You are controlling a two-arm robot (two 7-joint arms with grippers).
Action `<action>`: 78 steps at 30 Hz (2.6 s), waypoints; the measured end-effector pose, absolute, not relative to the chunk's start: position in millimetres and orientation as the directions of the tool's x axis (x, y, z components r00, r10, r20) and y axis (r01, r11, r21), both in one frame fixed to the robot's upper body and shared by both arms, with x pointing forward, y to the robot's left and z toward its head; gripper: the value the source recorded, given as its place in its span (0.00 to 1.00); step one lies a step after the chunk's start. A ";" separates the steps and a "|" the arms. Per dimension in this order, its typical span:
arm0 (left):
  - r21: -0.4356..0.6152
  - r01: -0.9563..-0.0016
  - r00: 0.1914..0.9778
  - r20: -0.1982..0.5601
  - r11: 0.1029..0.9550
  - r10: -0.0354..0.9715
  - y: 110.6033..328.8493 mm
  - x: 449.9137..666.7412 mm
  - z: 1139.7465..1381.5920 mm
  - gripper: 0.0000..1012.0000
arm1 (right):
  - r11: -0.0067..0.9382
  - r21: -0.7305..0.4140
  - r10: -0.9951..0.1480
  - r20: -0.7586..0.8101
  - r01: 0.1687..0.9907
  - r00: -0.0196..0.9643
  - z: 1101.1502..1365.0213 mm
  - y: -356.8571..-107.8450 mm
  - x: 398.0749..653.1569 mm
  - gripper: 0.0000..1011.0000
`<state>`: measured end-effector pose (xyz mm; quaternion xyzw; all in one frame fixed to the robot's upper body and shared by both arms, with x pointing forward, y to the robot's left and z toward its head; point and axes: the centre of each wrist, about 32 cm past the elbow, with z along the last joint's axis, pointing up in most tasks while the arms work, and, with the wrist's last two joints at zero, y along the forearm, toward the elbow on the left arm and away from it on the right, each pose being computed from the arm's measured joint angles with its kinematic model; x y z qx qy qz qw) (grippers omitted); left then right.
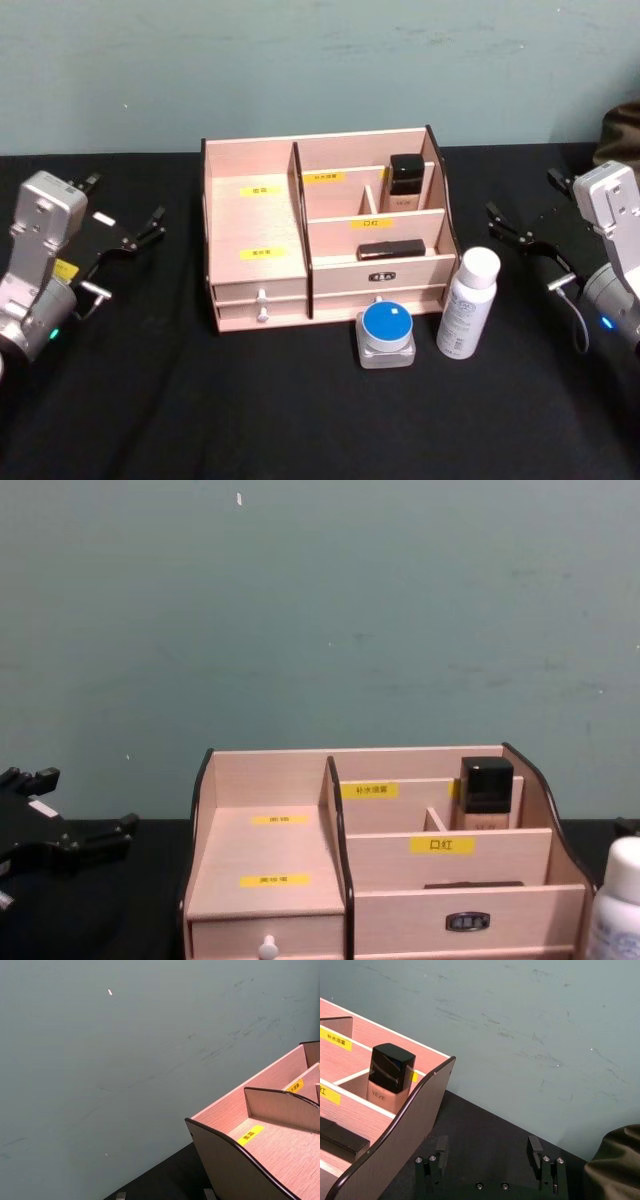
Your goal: Pick up the facial cleanser and watermelon frost from the table and place them into the tiered storage box.
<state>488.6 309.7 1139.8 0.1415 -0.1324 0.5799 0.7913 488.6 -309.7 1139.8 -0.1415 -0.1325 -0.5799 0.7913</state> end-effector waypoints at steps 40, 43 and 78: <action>0.070 -0.955 0.292 0.374 0.287 0.880 309.7 488.6 1139.8 0.99 | 0.287 -0.070 -0.880 0.374 0.955 0.292 1139.8 -309.7 488.6 0.99; 0.070 -0.955 0.292 0.374 0.287 0.880 309.7 488.6 1139.8 0.99 | 0.282 -0.073 -0.886 0.362 0.957 0.289 1138.4 -309.8 490.1 0.99; 0.070 -0.955 0.292 0.374 0.287 0.880 309.7 488.6 1139.8 0.99 | 0.502 -0.086 -0.815 0.285 0.860 0.504 1219.9 -339.7 408.3 0.99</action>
